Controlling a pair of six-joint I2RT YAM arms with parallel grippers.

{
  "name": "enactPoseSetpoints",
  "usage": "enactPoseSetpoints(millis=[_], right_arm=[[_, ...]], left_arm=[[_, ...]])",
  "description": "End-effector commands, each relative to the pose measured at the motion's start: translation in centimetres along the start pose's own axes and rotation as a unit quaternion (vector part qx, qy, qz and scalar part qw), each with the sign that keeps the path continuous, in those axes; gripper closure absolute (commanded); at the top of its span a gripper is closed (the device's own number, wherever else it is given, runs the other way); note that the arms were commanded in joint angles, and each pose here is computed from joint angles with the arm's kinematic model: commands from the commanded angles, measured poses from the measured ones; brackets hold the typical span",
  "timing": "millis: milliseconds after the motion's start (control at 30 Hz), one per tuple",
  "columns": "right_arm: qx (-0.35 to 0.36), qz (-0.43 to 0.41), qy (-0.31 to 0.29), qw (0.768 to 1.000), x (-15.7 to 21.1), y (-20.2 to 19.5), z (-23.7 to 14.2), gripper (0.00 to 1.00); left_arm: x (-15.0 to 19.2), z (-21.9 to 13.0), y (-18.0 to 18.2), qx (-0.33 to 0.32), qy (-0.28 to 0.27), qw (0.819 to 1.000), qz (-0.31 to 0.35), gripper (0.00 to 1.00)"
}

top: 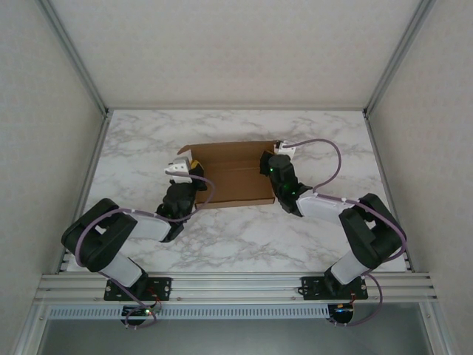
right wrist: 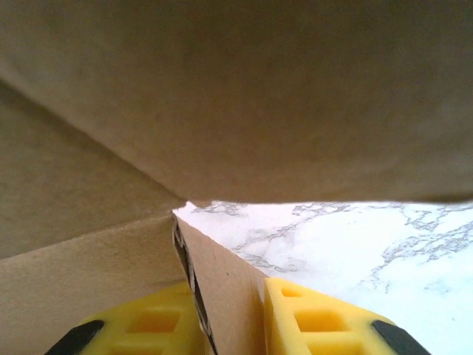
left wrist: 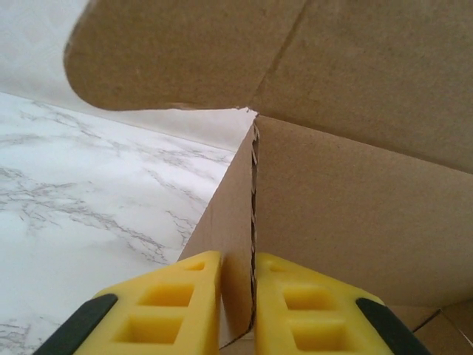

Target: Fold the paper box

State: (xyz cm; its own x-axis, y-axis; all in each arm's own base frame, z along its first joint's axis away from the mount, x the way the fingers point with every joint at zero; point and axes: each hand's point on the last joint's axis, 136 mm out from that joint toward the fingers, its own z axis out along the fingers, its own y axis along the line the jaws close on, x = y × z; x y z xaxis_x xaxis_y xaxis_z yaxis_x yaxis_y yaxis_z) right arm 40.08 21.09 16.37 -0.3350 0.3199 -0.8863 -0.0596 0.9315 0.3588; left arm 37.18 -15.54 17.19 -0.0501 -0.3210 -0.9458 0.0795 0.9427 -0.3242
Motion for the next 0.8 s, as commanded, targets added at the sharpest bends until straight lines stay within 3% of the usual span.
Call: enactPoseSetpoints(millis=[0,767], right_arm=[[-0.017,0.010,-0.012,1.000,0.1,0.7,-0.8,0.76],[-0.036,-0.003,-0.013,0.999,2.0,0.0,-1.3,0.77]], left_arm=[[0.1,-0.3,-1.0,0.016,-0.010,1.000,-0.006,0.81],[1.5,-2.0,-0.5,0.008,-0.031,0.999,0.032,0.83]])
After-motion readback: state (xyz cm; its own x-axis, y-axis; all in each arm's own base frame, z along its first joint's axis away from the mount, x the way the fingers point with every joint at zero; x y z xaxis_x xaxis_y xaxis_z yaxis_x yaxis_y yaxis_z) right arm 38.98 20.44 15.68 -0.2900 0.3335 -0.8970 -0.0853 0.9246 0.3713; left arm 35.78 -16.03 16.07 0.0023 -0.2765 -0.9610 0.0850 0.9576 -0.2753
